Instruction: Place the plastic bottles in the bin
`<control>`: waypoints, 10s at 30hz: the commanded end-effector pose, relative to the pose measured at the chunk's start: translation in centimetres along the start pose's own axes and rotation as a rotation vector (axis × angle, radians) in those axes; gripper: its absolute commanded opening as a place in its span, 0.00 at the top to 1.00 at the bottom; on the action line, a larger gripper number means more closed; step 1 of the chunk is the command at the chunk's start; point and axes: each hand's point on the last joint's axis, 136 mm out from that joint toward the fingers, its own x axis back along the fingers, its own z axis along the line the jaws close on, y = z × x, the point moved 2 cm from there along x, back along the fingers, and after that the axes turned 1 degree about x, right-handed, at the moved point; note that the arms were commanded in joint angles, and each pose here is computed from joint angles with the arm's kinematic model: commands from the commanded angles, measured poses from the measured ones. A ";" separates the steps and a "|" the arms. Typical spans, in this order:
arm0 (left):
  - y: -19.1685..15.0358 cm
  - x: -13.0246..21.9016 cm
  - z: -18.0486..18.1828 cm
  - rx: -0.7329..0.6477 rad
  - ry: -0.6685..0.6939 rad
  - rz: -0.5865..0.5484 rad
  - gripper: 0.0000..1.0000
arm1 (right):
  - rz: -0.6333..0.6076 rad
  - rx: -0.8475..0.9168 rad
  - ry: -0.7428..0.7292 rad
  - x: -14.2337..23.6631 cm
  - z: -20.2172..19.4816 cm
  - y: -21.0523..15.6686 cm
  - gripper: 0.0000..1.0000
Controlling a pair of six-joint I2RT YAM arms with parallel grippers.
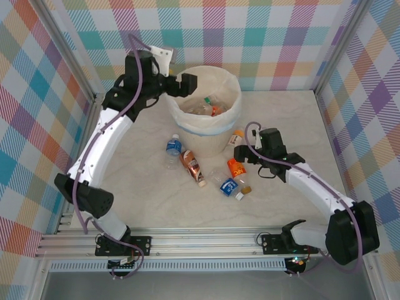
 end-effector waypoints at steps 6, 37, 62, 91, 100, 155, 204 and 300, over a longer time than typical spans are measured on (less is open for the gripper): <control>5.4 6.8 1.0 0.131 0.106 -0.449 0.00 | 0.218 -0.089 0.025 -3.9 0.5 -4.4 0.11; -15.3 12.4 9.4 0.558 0.518 -0.286 0.00 | 0.210 -0.064 -0.213 -5.0 -2.0 -5.5 0.52; -19.1 13.2 12.6 0.684 0.595 -0.338 0.00 | -0.462 -0.142 0.039 7.3 1.2 4.3 0.60; -23.6 10.5 12.5 0.753 0.545 -0.089 0.00 | -0.857 0.407 0.383 16.1 16.4 25.9 0.57; -24.0 11.5 12.5 0.727 0.550 -0.083 0.00 | -0.730 0.645 0.375 9.9 17.9 25.4 0.50; -34.3 -4.1 11.0 0.540 0.381 0.577 0.08 | -0.636 0.217 0.010 13.7 5.0 12.4 0.00; -29.8 -0.5 12.7 0.529 0.567 0.378 0.47 | -0.638 0.173 0.018 12.2 5.0 12.7 0.00; -6.3 7.1 2.3 0.322 0.214 -0.240 0.00 | -0.160 -0.402 -0.067 -3.5 -3.6 6.2 0.00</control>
